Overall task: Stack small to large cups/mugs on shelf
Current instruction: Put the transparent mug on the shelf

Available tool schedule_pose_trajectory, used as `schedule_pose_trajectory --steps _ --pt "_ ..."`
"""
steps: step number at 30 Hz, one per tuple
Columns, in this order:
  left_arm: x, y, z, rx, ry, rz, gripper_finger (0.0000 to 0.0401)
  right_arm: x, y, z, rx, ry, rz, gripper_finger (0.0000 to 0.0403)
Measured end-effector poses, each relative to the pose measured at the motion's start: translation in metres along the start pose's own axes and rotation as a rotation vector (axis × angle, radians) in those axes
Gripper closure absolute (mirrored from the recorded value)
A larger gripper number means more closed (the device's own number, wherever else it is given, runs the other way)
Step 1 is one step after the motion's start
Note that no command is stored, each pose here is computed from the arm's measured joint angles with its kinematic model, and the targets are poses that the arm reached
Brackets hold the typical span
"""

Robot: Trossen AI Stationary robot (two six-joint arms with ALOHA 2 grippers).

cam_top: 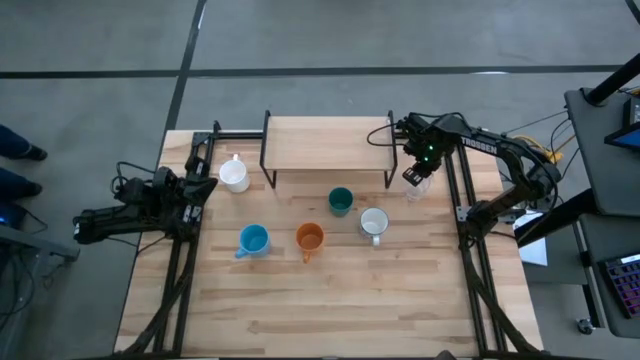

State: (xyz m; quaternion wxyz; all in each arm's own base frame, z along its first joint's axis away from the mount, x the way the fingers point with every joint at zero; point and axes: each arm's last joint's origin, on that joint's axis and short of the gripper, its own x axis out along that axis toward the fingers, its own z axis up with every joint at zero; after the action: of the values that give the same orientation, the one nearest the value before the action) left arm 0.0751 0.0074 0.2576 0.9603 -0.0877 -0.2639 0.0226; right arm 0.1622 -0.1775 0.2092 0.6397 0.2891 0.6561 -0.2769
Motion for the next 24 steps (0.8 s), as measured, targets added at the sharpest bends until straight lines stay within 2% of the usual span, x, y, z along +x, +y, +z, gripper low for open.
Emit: schedule_pose_trajectory --steps 24 --pt "-0.0001 0.0004 -0.0021 0.0 0.022 0.004 0.0401 -0.002 0.0001 -0.0049 -0.02 0.032 0.001 0.0372"
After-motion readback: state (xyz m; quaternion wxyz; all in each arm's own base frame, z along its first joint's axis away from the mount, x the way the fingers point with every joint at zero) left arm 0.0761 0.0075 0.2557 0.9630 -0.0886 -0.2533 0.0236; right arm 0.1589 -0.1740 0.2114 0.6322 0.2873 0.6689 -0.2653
